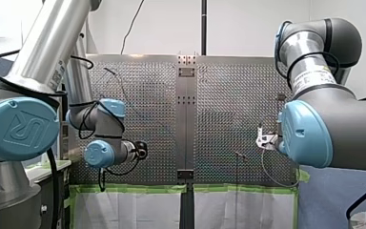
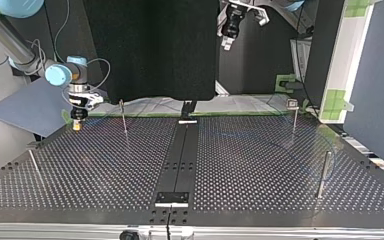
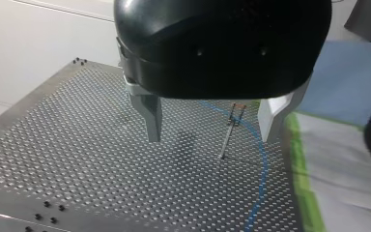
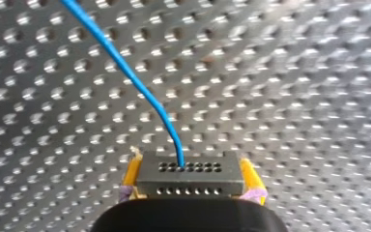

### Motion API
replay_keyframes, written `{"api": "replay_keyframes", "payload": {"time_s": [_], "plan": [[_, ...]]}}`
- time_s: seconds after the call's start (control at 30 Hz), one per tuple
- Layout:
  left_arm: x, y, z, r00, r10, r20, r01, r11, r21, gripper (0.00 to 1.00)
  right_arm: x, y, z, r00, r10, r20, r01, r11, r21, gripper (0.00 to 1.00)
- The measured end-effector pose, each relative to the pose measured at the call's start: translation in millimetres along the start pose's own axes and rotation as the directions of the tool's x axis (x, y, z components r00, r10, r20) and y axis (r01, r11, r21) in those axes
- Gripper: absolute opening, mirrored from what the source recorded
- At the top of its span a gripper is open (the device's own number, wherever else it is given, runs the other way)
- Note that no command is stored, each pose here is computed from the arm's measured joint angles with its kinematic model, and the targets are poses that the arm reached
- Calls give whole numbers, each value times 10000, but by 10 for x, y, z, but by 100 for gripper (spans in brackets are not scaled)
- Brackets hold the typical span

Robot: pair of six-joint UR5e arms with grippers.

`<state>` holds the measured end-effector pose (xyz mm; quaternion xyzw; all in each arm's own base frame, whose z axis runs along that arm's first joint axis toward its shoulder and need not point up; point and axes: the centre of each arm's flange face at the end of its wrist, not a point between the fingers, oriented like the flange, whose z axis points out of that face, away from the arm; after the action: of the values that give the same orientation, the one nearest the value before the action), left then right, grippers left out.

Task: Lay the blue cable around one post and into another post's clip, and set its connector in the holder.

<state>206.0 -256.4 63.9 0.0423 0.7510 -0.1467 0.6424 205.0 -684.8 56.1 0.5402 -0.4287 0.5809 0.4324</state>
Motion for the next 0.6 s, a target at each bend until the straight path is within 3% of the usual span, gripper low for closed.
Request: {"api": "replay_keyframes", "payload": {"time_s": [0.17,0.37,0.6], "plan": [[84,81,-213,9990,97,-430,-101,9999,-88,100,194,-84,-76,9990,77,-448,-76,10000,7,0],[167,169,-453,9956,220,-915,-236,9996,-171,100,413,-145,-176,9953,84,-969,-99,9998,-153,0],[207,215,-585,9926,290,-1183,-316,9993,-202,100,654,-163,-302,9861,461,-1593,-553,9970,-535,0]]}}
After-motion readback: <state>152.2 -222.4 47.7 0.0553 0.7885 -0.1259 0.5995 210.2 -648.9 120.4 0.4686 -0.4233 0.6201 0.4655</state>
